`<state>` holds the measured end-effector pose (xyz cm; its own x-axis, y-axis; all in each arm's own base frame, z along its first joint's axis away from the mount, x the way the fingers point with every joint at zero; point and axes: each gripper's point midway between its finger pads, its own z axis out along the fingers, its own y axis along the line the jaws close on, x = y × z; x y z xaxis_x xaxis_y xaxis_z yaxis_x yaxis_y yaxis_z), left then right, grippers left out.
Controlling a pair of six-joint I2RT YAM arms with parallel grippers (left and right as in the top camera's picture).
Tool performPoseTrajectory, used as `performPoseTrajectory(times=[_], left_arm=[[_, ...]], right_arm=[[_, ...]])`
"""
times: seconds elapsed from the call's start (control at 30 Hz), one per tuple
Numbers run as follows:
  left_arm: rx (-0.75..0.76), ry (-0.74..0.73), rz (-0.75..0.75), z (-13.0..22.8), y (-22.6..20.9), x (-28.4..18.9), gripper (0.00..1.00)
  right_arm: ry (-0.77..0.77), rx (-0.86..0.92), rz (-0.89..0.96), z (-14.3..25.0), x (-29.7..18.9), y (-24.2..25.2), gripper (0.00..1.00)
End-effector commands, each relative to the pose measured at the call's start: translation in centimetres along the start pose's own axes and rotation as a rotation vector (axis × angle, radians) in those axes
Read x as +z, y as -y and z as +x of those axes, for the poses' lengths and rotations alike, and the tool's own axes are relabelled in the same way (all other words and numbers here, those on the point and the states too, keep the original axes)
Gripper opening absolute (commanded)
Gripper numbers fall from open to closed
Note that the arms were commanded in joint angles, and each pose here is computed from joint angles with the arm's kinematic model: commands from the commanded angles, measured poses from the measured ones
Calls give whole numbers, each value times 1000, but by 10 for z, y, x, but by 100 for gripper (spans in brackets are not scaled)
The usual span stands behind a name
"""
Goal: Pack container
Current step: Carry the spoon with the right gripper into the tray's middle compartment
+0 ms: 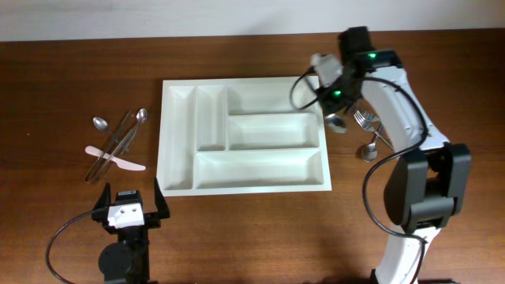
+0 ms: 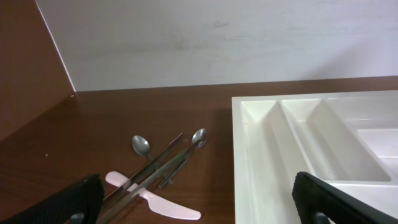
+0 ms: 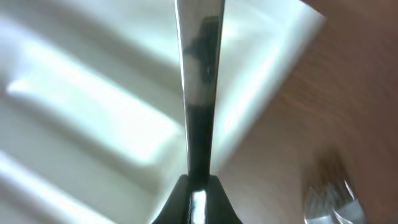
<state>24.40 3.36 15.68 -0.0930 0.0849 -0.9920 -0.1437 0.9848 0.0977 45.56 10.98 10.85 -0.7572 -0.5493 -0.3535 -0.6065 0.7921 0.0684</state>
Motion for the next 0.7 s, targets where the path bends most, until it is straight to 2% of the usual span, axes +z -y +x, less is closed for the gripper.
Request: performPoseTrajectory(times=[0.0, 0.13, 0.27, 0.37, 0.67], left_arm=[[9, 3, 6, 0, 1, 0, 99], [9, 3, 5, 0, 1, 0, 99], [9, 3, 6, 0, 1, 0, 99], [9, 3, 5, 0, 1, 0, 99], [9, 3, 5, 0, 1, 0, 99]], right_arm=[[64, -341, -102, -23, 0, -46, 4], [49, -680, -139, -24, 6, -83, 4], [40, -906, -154, -23, 12, -104, 4], [44, -960, -163, -24, 15, -112, 4], [28, -947, -232, -16, 38, -118, 4]])
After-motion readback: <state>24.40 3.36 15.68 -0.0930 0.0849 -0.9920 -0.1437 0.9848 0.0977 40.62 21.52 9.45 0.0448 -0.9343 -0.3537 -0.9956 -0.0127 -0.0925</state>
